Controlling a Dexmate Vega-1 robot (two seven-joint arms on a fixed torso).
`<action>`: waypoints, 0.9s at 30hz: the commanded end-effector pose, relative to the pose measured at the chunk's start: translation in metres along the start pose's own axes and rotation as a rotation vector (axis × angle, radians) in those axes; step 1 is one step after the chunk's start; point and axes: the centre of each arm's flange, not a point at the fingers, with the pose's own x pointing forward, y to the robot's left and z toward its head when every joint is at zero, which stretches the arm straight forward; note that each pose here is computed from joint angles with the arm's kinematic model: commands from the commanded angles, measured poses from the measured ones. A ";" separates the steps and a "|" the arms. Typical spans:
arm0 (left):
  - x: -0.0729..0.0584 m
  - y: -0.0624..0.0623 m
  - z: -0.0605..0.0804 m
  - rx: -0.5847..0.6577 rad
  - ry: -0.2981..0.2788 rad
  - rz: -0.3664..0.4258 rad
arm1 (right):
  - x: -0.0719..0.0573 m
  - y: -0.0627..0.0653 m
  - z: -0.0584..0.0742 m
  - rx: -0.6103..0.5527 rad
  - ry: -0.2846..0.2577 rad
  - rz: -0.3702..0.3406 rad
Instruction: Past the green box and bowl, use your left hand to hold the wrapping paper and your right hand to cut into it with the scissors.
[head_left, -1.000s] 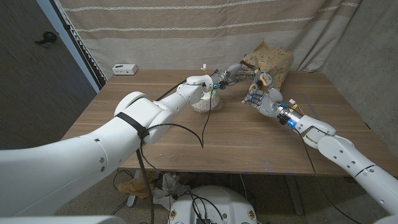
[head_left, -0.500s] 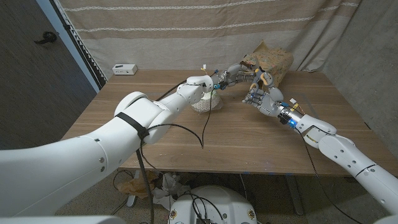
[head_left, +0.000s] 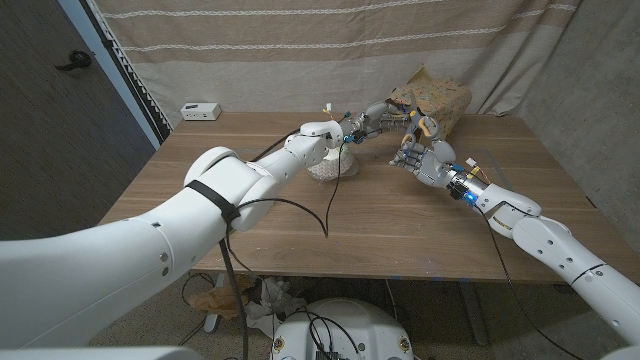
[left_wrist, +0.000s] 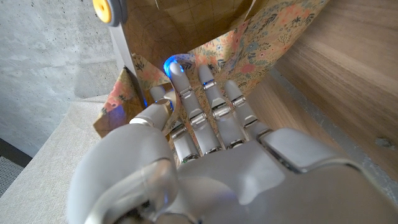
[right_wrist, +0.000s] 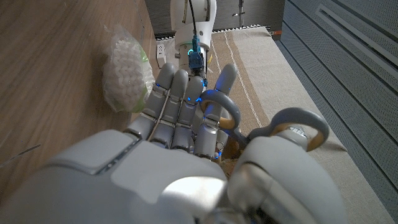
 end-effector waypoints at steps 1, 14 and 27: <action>-0.001 0.000 -0.001 -0.009 -0.004 -0.003 | 0.001 0.001 -0.001 0.006 -0.003 -0.005; -0.006 0.003 -0.001 0.012 -0.009 -0.021 | 0.002 0.002 0.000 0.014 -0.002 -0.017; -0.008 0.003 -0.001 0.010 -0.023 -0.040 | 0.002 0.004 0.001 0.007 -0.005 -0.019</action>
